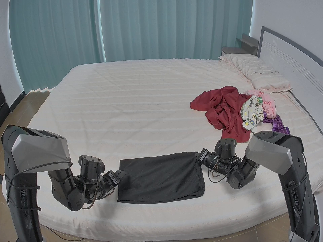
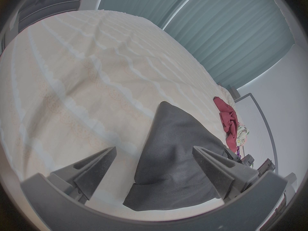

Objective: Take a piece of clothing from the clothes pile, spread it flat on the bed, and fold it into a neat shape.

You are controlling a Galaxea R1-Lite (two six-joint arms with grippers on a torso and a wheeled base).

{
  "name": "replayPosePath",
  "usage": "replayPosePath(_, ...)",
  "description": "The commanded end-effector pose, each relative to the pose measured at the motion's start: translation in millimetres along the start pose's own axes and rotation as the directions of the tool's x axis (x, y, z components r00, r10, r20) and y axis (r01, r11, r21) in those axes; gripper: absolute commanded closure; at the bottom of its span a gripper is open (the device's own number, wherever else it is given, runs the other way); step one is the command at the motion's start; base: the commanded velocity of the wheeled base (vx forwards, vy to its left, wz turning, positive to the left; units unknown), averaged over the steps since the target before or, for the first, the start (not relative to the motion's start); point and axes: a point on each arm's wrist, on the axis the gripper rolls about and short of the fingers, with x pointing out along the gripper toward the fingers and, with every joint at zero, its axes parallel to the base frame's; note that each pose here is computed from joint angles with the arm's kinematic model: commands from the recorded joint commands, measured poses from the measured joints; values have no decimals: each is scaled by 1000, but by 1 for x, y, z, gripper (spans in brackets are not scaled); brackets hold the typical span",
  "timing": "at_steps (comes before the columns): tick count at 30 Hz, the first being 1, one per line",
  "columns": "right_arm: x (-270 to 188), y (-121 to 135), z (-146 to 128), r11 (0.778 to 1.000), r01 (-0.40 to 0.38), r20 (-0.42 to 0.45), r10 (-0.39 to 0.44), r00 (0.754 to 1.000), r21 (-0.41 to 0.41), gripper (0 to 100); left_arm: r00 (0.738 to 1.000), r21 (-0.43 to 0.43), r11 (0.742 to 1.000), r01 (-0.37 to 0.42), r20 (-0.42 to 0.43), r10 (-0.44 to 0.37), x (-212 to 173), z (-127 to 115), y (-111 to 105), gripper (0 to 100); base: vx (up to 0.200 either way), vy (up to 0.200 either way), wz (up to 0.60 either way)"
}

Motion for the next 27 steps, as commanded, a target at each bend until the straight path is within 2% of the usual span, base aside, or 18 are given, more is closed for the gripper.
replayPosePath(1, 1, -1, -2, 1000, -2, -1, 2, 1000, -2, 100, 1000, 0, 1000, 1, 1, -1, 1, 0, 0, 0, 0, 0, 0)
replayPosePath(3, -1, -1, -1, 1000, -4, -6, 4, 1000, -3, 100, 1000, -2, 1000, 3, 3, -3, 1, 1, -1, 0, 0, 0, 0)
replayPosePath(4, -2, -1, -1, 1000, -6, -10, 6, 1000, 0, 0, 1000, -2, 1000, 4, 4, -4, 1, 1, -1, 0, 0, 0, 0)
replayPosePath(8, -7, -6, -4, 1000, 12, -13, -12, 1000, -21, 0, 1000, -2, 1000, 8, 7, -8, 1, 2, -2, 0, 0, 0, 0)
replayPosePath(12, -31, -6, 1, 994, -48, 15, 50, 999, -99, 0, 999, -2, 1000, 25, 19, -25, 4, 4, -6, 0, 0, 0, 0)
replayPosePath(17, -51, -8, -11, 980, -100, -87, 86, 993, -173, 0, 998, 22, 999, 40, 36, -41, 17, 7, -11, 0, 0, 0, 0)
replayPosePath(19, -52, -8, -14, 976, -103, -99, 85, 991, -191, 0, 998, 32, 999, 40, 36, -41, 19, 6, -11, 0, 0, 0, 0)
replayPosePath(23, -53, -5, -23, 971, -113, -133, 86, 987, -212, 0, 999, 101, 995, 22, 21, -24, 24, 2, -6, 0, 0, 0, 0)
replayPosePath(25, -53, -3, -30, 969, -110, -162, 74, 984, -223, 0, 1000, 177, 984, 0, 9, -2, 30, -3, 0, 0, 0, 0, 0)
replayPosePath(27, -53, -4, -32, 967, -98, -181, 56, 982, -237, 0, 1000, 205, 979, 0, 9, -2, 32, -4, 2, 0, 0, 0, 0)
